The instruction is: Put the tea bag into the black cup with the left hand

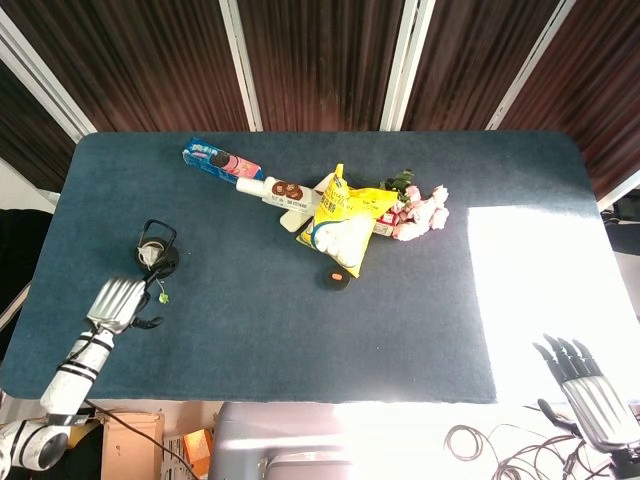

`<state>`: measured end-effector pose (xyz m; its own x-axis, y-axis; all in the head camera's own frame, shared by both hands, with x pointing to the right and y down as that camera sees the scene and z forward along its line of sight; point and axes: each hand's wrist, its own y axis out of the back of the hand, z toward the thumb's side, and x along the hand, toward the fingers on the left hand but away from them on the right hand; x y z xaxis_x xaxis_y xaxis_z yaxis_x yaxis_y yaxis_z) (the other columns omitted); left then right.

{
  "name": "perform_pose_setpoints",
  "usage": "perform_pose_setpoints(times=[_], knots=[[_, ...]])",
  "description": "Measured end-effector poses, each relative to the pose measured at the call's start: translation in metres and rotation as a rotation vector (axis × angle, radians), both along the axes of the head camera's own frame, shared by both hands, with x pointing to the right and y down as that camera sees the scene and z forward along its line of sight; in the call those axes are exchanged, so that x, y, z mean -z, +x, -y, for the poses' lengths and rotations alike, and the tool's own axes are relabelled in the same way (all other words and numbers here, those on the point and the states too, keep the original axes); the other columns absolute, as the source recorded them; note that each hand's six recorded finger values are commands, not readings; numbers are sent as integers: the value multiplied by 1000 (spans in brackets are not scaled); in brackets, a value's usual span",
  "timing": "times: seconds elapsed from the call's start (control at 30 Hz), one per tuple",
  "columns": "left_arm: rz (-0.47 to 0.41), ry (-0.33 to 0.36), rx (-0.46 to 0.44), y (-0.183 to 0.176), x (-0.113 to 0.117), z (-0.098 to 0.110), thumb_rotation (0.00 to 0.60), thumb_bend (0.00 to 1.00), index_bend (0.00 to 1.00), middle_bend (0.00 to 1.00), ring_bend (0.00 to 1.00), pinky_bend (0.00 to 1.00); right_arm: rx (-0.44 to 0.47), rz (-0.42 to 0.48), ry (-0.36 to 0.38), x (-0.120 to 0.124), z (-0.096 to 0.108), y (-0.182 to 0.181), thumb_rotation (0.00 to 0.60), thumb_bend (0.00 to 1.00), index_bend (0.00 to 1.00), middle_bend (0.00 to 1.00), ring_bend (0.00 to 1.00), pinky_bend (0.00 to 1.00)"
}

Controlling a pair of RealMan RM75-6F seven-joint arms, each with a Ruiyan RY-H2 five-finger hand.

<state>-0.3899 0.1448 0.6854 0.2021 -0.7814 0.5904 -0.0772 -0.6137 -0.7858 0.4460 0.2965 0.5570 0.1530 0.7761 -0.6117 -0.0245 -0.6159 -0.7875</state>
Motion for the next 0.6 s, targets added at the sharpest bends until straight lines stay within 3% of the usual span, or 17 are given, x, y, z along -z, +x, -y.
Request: perform_pose_setpoints(times=[0.23, 0.37, 0.6], knots=[[50, -34, 85, -26, -13, 14, 600, 341, 233, 992, 1000, 895, 5, 0, -4, -1, -1, -1, 600, 300, 0, 0, 0, 0], [104, -77, 120, -41, -26, 18, 600, 357, 233, 992, 1000, 895, 3, 1, -4, 0, -1, 0, 600, 300, 0, 0, 0, 0], [138, -68, 135, -44, -35, 29, 600, 369, 233, 992, 1000, 895, 1, -2, -6, -1, 0, 0, 600, 299, 0, 0, 0, 0]])
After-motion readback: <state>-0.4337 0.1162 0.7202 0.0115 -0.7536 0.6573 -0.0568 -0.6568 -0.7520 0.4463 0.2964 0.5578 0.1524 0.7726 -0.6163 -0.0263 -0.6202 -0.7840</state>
